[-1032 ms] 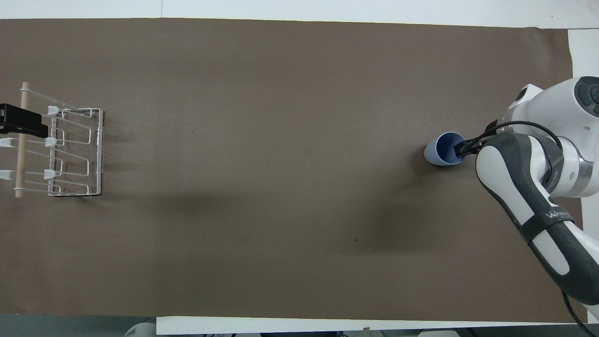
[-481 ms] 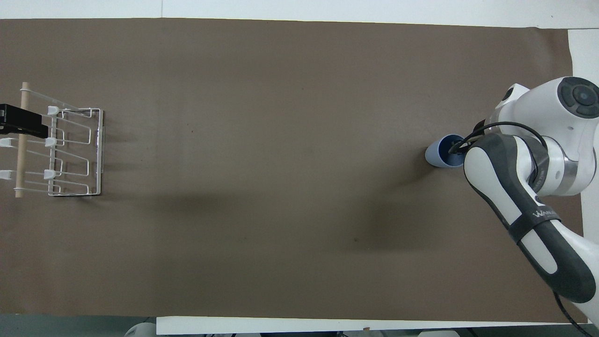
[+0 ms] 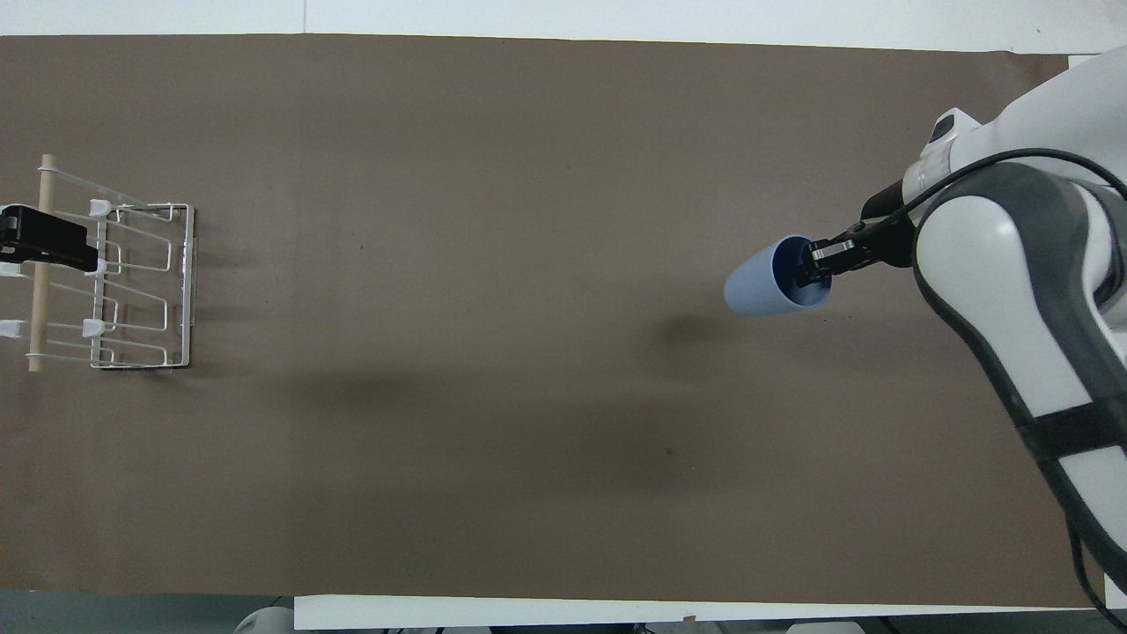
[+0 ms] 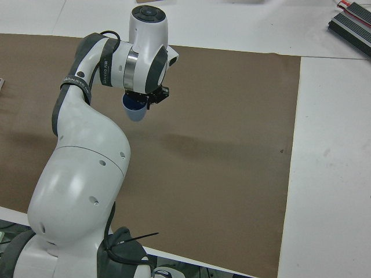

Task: Hang cup on cup holder
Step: 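Lift the cup with the right gripper while the left gripper approaches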

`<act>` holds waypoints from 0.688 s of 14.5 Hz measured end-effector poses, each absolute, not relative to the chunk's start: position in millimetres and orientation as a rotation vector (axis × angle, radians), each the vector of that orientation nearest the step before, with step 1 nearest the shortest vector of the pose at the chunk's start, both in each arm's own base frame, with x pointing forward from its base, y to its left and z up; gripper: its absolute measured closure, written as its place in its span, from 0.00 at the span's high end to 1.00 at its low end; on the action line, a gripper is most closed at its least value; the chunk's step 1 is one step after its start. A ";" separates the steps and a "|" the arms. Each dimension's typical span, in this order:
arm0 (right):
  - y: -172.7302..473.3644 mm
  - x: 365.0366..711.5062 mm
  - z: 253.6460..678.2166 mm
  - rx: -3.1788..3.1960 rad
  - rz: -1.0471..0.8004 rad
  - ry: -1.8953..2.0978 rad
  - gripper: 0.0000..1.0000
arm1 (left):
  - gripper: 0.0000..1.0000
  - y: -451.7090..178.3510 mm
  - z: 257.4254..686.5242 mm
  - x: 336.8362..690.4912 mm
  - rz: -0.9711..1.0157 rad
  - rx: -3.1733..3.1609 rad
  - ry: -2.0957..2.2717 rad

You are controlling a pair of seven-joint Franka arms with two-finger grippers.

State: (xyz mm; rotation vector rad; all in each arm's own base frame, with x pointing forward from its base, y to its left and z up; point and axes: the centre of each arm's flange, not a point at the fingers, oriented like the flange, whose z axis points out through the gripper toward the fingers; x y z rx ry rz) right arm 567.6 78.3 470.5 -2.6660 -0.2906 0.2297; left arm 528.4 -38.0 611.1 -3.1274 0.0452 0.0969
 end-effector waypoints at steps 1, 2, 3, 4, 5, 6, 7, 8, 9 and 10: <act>86.3 565.3 475.0 -2.578 0.239 -0.260 0.05 | 1.00 -36.9 611.6 526.7 0.104 -3.126 -0.013; 93.7 564.3 477.7 -2.503 0.242 -0.235 0.05 | 1.00 -36.7 611.3 525.4 0.109 -3.126 -0.085; 102.6 562.6 480.4 -2.430 0.256 -0.212 0.05 | 1.00 -38.4 609.2 523.5 0.121 -3.136 -0.177; 113.7 560.0 483.4 -2.367 0.287 -0.177 0.05 | 1.00 -42.8 605.6 521.1 0.147 -3.161 -0.298; 127.5 556.9 487.4 -2.304 0.329 -0.122 0.05 | 1.00 -49.0 601.4 518.6 0.182 -3.180 -0.446; 142.7 554.5 492.8 -2.240 0.366 -0.068 0.05 | 1.00 -56.7 597.3 516.2 0.218 -3.185 -0.591; 159.4 552.3 498.1 -2.185 0.395 -0.024 0.05 | 1.00 -67.7 594.2 514.3 0.252 -3.181 -0.730; 176.6 549.6 502.0 -2.149 0.422 0.009 0.05 | 1.00 -81.3 592.6 513.7 0.272 -3.167 -0.874; 194.7 548.0 505.1 -2.127 0.433 0.049 0.05 | 1.00 -96.8 591.8 514.2 0.280 -3.147 -1.031; 212.5 547.0 507.9 -2.107 0.436 0.098 0.05 | 1.00 -114.2 590.7 514.6 0.288 -3.124 -1.187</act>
